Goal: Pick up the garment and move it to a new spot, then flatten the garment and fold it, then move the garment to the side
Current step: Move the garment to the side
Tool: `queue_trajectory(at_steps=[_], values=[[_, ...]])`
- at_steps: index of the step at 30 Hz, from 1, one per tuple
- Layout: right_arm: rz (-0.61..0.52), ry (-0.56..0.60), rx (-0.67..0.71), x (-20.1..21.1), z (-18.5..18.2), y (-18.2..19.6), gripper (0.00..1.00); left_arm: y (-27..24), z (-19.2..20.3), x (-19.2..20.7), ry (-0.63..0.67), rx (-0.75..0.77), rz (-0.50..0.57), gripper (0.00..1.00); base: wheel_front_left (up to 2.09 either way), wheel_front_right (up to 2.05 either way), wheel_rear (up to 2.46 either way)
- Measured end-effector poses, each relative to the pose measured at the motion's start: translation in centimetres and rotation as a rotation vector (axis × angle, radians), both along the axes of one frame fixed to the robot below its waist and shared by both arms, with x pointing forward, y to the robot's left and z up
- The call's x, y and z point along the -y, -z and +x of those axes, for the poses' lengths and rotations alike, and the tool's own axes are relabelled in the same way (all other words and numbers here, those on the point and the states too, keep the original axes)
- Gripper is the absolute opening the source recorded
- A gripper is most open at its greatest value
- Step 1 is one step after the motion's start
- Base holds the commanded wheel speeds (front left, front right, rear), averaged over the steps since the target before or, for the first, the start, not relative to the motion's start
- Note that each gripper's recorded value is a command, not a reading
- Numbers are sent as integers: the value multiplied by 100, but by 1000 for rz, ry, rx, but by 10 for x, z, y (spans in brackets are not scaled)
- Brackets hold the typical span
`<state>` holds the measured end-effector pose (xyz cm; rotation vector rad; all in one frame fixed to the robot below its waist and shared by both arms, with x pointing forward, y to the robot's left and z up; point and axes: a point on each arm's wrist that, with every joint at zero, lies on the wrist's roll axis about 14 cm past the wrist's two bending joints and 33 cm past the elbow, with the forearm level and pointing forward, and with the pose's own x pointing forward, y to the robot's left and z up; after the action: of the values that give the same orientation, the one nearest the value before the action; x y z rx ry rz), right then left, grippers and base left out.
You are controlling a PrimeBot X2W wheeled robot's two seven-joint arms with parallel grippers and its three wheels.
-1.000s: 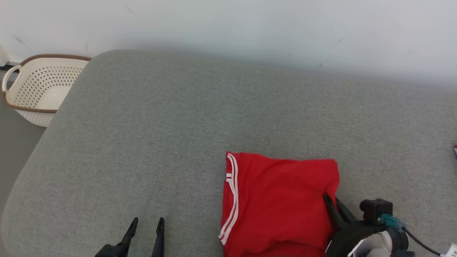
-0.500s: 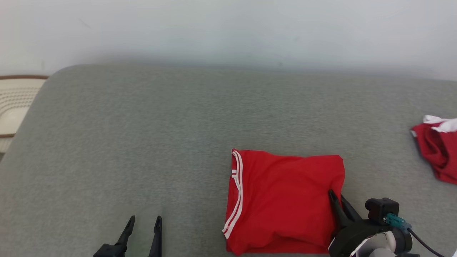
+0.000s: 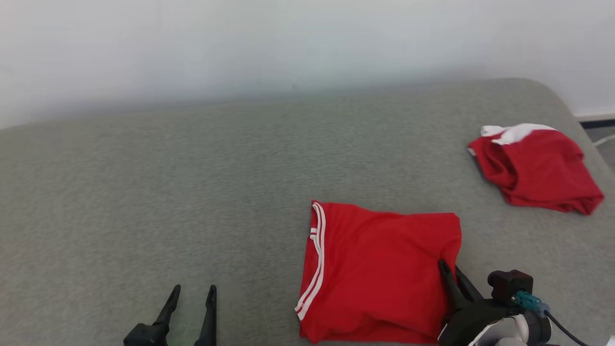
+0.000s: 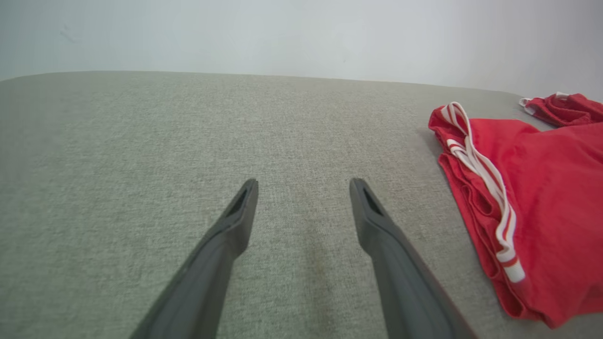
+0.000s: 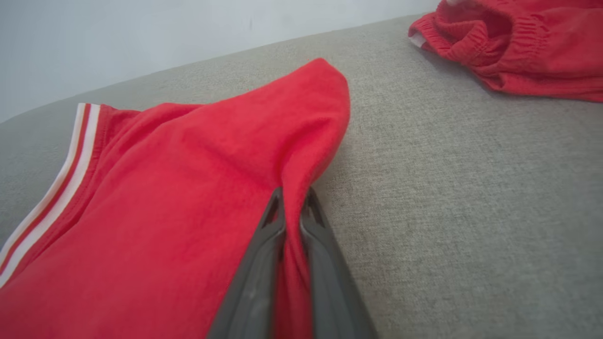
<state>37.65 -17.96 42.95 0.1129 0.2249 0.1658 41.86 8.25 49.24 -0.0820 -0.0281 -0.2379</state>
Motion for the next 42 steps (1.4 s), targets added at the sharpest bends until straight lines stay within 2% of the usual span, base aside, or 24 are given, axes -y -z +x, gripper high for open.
queue_trajectory(at_steps=[18,31,36,42], values=[[22,218,-10,58,-44,1,0,-2,19,80,216,20,-5,100,0,0,0],[26,412,-33,106,-87,5,0,-1,21,151,418,35,-11,100,0,0,0],[14,422,-28,109,-86,3,0,7,23,159,437,17,-18,100,0,0,0],[-54,328,7,98,-63,-12,0,5,30,154,407,23,-23,100,0,0,0]])
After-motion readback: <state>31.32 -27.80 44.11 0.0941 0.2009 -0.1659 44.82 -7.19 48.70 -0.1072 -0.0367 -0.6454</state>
